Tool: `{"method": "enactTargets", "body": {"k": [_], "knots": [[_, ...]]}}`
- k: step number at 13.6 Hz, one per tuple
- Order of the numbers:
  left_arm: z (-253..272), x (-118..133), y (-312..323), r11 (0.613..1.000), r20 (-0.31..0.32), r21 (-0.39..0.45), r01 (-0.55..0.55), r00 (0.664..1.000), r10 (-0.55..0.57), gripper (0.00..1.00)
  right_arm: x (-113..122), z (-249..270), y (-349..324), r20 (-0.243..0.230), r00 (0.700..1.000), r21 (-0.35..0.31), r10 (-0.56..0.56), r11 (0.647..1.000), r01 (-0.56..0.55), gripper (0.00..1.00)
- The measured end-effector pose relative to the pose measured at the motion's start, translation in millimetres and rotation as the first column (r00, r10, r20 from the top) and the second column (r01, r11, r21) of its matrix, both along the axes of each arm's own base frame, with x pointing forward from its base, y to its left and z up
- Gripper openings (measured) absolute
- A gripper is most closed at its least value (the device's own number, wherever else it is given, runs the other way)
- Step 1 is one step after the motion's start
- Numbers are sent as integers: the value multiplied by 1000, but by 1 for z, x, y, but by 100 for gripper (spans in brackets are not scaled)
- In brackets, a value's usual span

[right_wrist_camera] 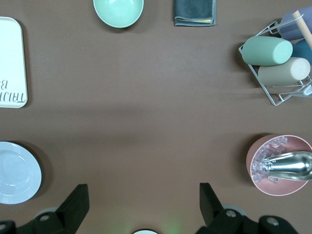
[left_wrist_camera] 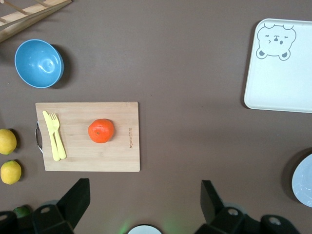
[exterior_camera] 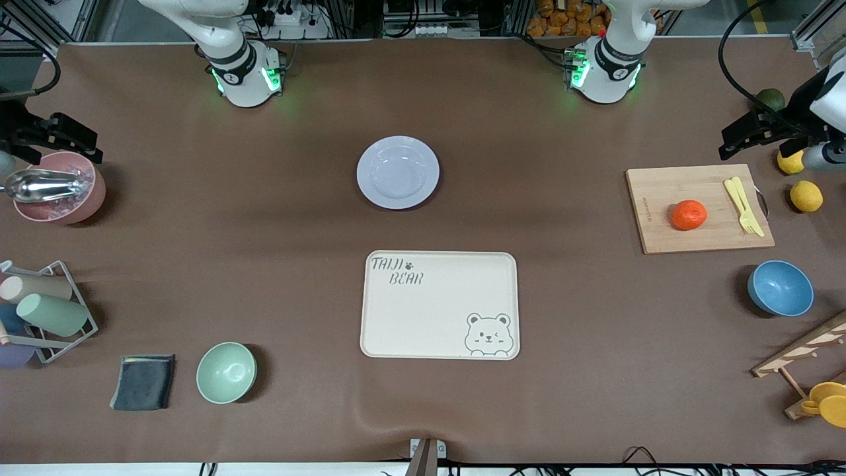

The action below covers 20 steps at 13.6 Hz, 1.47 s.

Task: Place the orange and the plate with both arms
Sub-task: 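Move the left gripper toward the orange on the cutting board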

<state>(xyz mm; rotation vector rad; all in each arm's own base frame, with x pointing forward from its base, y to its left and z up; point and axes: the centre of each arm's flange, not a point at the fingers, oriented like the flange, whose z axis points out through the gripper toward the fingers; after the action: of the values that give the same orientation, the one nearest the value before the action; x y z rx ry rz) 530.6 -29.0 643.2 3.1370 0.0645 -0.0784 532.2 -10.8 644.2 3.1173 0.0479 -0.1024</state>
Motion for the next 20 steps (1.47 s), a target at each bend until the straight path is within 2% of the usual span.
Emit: {"method": "enactTargets", "body": {"k": [6, 8, 10, 11, 13, 15, 20], "knots": [[5, 1, 3, 1000, 13, 13, -3, 1000, 3, 100, 0, 0, 9, 0, 1000, 0, 16, 1000, -16, 100], [-3, 5, 6, 1000, -4, 18, -7, 1000, 7, 100, 0, -1, 10, -3, 1000, 1, 19, 1000, -19, 100], [-25, 11, 7, 999, -45, 33, -6, 999, 8, 100, -1, -8, 13, -20, 1000, 26, 20, 999, -20, 100], [-39, 15, 9, 999, -60, 37, -9, 998, 11, 100, -1, -15, 17, -38, 999, 61, 23, 998, -21, 100], [-71, 22, 15, 999, -68, 39, -20, 997, 22, 100, -2, -31, 24, -71, 997, 106, 28, 994, -21, 100], [-98, 23, 19, 999, -71, 39, -24, 997, 27, 100, -3, -39, 30, -90, 995, 119, 39, 993, -28, 100], [-125, 11, 20, 999, -81, 39, -24, 996, 27, 100, -3, -42, 36, -95, 994, 120, 49, 992, -37, 100]]}}
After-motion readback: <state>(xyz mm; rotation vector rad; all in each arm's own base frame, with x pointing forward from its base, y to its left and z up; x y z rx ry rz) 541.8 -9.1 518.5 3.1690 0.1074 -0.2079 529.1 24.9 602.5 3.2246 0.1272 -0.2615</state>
